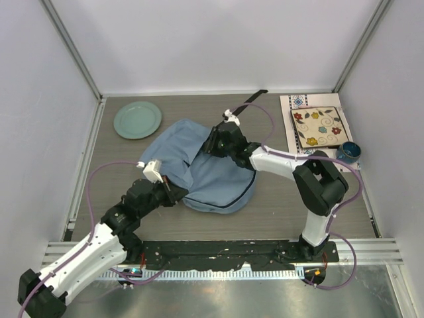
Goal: Pack the student bag
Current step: Place the stationery in the student bag.
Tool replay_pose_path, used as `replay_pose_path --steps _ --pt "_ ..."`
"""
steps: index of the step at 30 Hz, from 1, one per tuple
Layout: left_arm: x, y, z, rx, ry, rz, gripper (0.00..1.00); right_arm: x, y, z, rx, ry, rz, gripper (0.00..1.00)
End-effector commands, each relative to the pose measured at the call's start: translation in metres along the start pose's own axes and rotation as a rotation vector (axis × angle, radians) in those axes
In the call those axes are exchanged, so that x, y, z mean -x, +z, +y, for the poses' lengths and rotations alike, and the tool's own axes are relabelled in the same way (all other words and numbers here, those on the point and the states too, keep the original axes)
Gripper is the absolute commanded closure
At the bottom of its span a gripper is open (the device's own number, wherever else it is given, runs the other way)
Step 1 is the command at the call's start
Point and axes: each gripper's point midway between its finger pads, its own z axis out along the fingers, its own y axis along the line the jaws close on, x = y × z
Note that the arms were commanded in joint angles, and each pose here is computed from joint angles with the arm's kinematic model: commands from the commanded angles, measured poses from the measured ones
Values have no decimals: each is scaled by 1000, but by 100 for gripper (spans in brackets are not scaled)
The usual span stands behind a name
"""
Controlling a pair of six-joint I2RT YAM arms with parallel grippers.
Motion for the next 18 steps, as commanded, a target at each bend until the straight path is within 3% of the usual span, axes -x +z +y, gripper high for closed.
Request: replay_pose_path --steps 1,10,18 --pt "22 -15 -2 68 22 -55 100 5 -30 -121 -457 -176 37 59" --pt "41 -24 27 257 23 -96 100 -53 -87 -168 -503 -125 125 58" --pt "57 -34 72 456 -4 -93 100 -85 -127 -152 -390 -16 154 59"
